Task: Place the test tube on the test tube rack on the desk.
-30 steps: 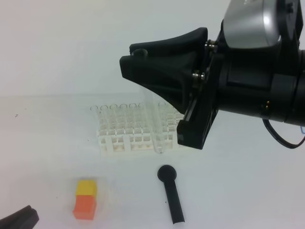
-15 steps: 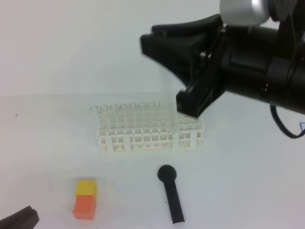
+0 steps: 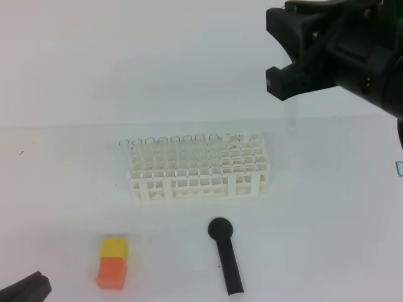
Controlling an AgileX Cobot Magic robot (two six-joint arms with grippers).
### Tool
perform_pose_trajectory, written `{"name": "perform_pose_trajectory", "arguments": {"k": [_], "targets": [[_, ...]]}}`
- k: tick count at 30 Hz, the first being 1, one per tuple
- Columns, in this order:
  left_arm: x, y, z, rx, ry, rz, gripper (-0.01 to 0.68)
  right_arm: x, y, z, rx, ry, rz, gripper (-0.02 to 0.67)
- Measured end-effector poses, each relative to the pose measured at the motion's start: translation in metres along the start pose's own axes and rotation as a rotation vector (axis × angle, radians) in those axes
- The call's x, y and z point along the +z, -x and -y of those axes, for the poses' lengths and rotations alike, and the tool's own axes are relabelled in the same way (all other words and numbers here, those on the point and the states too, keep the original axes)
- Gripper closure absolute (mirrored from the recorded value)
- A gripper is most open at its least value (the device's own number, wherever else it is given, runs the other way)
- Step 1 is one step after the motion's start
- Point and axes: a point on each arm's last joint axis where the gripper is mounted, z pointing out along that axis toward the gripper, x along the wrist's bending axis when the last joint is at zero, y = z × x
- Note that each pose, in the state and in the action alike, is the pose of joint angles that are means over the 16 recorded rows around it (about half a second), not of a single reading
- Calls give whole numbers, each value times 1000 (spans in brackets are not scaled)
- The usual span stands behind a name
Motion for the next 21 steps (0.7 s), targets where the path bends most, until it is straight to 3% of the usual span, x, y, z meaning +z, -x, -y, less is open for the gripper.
{"name": "perform_pose_trajectory", "arguments": {"k": [15,21], "targets": [[0,0,1,0,-2,0,674,62,-14,56,103,41,41,524],[0,0,1,0,-3,0,674,85,-18,82,87,85,86,524]]}}
